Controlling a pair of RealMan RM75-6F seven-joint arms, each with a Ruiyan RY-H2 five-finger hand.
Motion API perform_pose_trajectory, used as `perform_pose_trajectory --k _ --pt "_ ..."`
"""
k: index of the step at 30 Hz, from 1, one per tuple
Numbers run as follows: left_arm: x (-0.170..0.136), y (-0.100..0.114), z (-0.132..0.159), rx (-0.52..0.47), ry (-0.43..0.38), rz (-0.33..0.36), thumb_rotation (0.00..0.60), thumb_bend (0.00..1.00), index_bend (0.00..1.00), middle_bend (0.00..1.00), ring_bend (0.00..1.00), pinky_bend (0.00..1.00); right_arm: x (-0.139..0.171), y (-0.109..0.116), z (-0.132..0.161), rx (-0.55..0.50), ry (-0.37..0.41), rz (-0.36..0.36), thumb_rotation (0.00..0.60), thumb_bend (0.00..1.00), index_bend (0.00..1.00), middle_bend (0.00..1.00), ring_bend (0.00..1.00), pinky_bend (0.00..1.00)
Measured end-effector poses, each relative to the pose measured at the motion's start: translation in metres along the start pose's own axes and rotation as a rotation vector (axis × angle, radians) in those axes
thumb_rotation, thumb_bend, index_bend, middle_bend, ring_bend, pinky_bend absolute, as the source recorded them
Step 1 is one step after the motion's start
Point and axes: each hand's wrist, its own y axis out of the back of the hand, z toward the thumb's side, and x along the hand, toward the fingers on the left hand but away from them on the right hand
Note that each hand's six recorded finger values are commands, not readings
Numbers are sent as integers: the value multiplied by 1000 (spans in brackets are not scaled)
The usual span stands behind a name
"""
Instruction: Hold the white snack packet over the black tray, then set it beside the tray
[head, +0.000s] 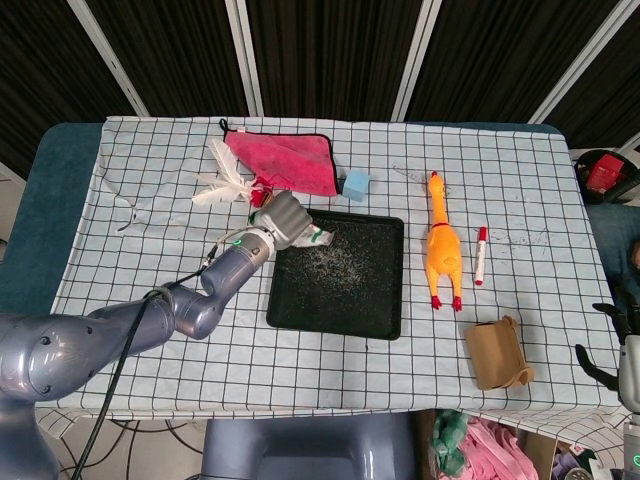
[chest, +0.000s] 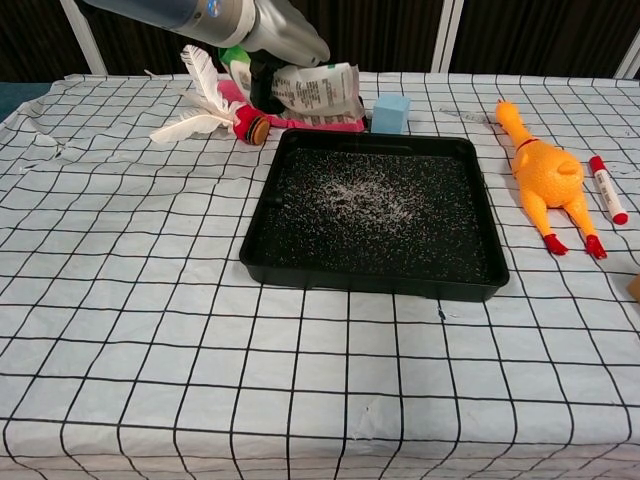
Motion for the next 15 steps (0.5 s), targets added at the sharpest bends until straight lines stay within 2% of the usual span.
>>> perform_pose_trajectory --k 4,15 --pt "0 -1 -3 -52 2 1 600 622 422 455 355 486 0 0 0 -1 -1 0 600 232 292 87 143 256" --pt "0 0 -6 -38 -8 -25 600 612 388 411 330 462 0 0 0 1 -4 0 600 233 292 87 143 256"
